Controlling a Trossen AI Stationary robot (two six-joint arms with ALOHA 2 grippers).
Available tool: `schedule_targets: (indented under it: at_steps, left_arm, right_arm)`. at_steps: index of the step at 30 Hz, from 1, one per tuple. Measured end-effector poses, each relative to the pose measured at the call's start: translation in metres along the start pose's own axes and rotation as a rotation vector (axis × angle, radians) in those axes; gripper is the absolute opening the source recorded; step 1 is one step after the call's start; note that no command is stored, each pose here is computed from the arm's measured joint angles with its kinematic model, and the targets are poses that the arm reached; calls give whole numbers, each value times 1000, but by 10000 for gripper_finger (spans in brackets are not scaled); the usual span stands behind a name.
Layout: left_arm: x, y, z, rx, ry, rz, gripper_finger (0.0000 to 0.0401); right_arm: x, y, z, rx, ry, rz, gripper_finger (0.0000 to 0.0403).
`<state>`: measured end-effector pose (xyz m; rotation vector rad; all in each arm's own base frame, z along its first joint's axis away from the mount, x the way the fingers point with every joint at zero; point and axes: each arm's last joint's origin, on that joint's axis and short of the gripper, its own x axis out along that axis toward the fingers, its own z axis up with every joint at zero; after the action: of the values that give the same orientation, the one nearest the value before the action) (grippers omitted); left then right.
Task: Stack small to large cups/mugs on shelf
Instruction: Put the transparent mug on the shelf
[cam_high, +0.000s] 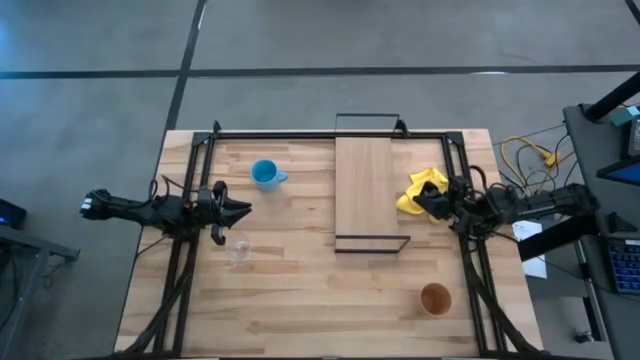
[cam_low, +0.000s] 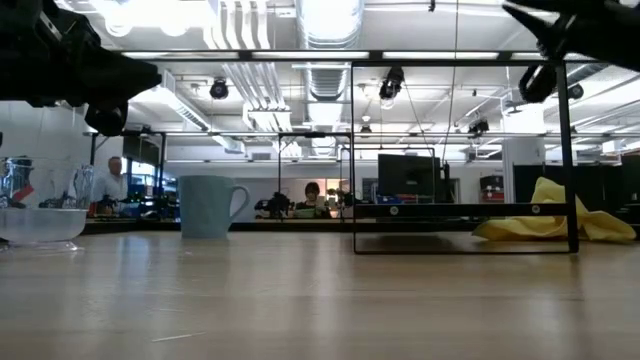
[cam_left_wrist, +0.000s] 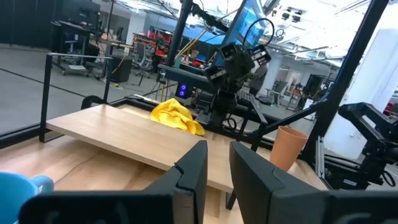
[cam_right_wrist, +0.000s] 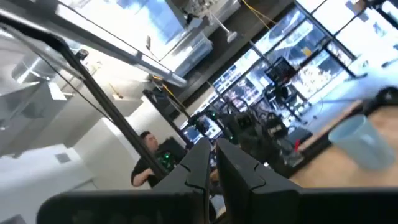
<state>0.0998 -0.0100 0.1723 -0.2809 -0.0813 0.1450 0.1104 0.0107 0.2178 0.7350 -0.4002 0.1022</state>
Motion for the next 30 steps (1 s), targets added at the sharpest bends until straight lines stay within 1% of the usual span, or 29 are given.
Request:
schedule_targets:
  at_steps: [2, 6, 9, 13, 17, 19, 22, 24, 27, 30]
  left_arm:
    - [0, -1, 2, -7, -18, -5, 54]
    - [0, -1, 6, -14, -35, -10, 54]
    - [-1, -3, 13, -29, -75, -21, 54]
    - [-2, -5, 19, -51, -131, -36, 54]
    - [-3, -6, 25, -58, -178, -48, 54]
    - [-3, -6, 28, -68, -196, -53, 54]
    - [-5, -9, 41, -74, -214, -65, 54]
    - [-5, -12, 50, -67, -199, -75, 54]
    - [-7, -19, 74, -40, -122, -79, 54]
    - [-7, -27, 103, 13, 31, -56, 54]
  right_arm:
    - [8, 8, 8, -45, 4, -4, 22]
    - [31, 31, 30, -196, 21, -15, 32]
    - [51, 48, 45, -274, 88, -54, 45]
    - [76, 64, 57, -330, 259, -152, 70]
    - [98, 72, 61, -366, 455, -269, 98]
    - [108, 74, 61, -370, 556, -335, 111]
    - [120, 75, 59, -353, 706, -449, 124]
    - [128, 76, 57, -356, 800, -518, 130]
    - [138, 77, 55, -351, 917, -614, 132]
    - [149, 76, 50, -365, 1007, -677, 130]
